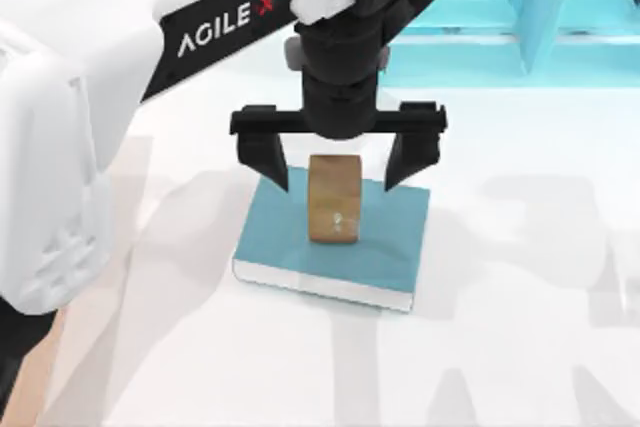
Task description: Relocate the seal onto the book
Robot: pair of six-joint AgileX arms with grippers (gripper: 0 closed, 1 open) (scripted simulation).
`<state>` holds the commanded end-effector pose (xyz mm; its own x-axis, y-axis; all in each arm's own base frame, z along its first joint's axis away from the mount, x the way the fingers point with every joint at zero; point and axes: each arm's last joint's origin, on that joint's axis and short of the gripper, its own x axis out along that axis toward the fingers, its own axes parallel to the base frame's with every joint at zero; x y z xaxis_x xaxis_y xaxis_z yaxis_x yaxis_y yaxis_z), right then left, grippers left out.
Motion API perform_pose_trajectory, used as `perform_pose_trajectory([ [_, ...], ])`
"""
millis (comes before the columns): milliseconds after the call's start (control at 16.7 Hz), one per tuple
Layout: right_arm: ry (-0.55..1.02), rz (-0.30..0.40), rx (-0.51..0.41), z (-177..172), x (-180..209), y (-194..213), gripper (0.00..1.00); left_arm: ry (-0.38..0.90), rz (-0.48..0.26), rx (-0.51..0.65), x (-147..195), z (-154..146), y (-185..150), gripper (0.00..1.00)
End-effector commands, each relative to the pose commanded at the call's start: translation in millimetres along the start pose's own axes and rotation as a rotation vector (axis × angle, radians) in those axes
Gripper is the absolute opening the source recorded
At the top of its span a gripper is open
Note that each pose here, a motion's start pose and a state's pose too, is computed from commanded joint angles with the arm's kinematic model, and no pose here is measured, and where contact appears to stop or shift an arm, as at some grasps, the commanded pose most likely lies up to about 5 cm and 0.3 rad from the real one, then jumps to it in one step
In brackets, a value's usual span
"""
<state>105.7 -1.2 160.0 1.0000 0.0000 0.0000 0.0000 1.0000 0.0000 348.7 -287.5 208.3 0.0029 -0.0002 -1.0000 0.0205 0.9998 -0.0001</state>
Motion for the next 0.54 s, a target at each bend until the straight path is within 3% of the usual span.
perform_pose_trajectory([
  [540,0.000,0.000,0.000,0.0,0.0,0.0,1.00,0.000,0.000,-0.001,-29.7,0.5,0.4,1.00],
])
